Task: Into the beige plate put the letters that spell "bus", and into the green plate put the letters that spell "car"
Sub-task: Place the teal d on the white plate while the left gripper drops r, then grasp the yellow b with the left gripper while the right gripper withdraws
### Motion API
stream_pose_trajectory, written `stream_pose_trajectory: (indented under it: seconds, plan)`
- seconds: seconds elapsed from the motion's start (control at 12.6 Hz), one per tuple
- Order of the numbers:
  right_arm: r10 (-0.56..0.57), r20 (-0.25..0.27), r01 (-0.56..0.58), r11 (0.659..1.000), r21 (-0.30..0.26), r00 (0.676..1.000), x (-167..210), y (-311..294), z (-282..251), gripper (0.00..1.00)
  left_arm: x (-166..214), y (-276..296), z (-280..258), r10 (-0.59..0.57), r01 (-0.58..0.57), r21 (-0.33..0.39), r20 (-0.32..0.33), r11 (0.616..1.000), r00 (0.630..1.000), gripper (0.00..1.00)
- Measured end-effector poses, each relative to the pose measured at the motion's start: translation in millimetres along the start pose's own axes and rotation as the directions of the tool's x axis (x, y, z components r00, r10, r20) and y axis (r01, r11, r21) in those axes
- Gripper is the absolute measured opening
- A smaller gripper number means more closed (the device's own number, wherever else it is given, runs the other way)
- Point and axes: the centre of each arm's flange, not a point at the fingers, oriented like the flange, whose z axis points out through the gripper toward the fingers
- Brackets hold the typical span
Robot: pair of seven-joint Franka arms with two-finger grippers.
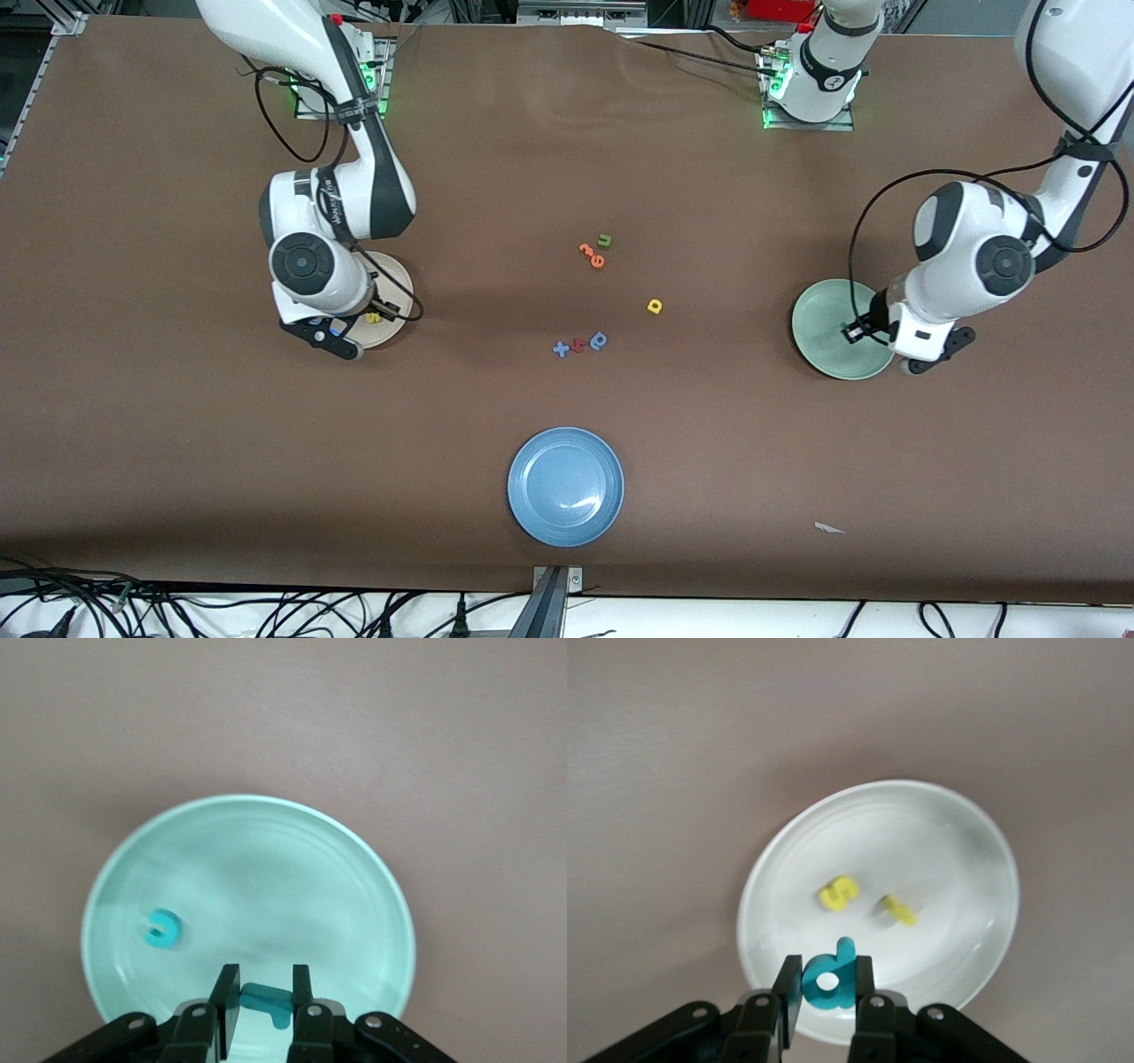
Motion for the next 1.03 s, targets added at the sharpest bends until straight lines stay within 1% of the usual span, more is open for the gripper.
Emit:
stream_pose_trajectory:
  seconds: [0.08, 0.24, 0.32, 0.4, 0.48, 0.56, 0.64, 0.72, 0.8, 0.87, 1.03]
  plan:
    - [-0.009, 0.014, 0.009, 1.0, -0.009, 1.0, 3.7, 9.3, 8.0, 0.28, 1.6, -3.0, 1.6, 0.004, -0.004, -0.001, 0.004, 1.0, 1.0, 0.34]
    - [-0.021, 0.04, 0.022, 0.999, -0.026, 0.999, 8.2, 23.2, 24.4, 0.29, -0.4, 2.2, 3.3, 0.013, -0.013, -0.005, 0.008, 1.0, 1.0, 0.56]
    - [-0.024, 0.046, 0.025, 0.999, -0.031, 0.999, 10.1, 27.9, 31.0, 0.31, -2.2, 6.7, 2.6, 0.018, -0.018, -0.007, 0.007, 1.0, 1.0, 0.66]
    - [-0.024, 0.048, 0.026, 0.999, -0.033, 0.999, 11.2, 30.5, 35.6, 0.41, -5.1, 13.6, 0.2, 0.02, -0.02, -0.013, 0.004, 1.0, 1.0, 0.77]
    - [-0.024, 0.049, 0.026, 0.999, -0.036, 0.998, 11.2, 31.3, 38.3, 0.52, -11.5, 27.4, -4.6, 0.014, -0.014, -0.024, 0.0, 1.0, 1.0, 0.86]
    - [-0.024, 0.05, 0.026, 0.999, -0.037, 0.998, 11.0, 31.0, 38.8, 0.63, -22.0, 48.1, -11.3, -0.003, 0.002, -0.039, -0.005, 0.999, 1.0, 0.97]
    - [-0.025, 0.05, 0.027, 0.999, -0.036, 0.998, 10.7, 30.7, 38.6, 0.74, -36.9, 74.0, -16.9, -0.02, 0.02, -0.05, -0.009, 0.999, 1.0, 1.0]
    - [-0.026, 0.05, 0.028, 0.999, -0.036, 0.998, 10.5, 30.2, 38.4, 0.85, -55.9, 102.7, -19.6, -0.038, 0.038, -0.056, -0.011, 0.998, 0.999, 1.0]
    - [-0.026, 0.049, 0.028, 0.999, -0.034, 0.998, 10.1, 29.5, 37.8, 0.95, -77.8, 131.9, -19.9, -0.062, 0.061, -0.059, -0.01, 0.996, 0.998, 1.0]
    - [-0.027, 0.049, 0.028, 0.999, -0.029, 0.998, 9.8, 28.4, 36.1, 1.0, -99.9, 159.4, -18.3, -0.087, 0.086, -0.064, -0.005, 0.994, 0.996, 1.0]
    - [-0.034, 0.041, 0.034, 0.999, -0.012, 0.999, 9.1, 23.8, 24.9, 1.0, -138.5, 205.3, -8.3, -0.139, 0.14, -0.085, 0.016, 0.987, 0.99, 1.0]
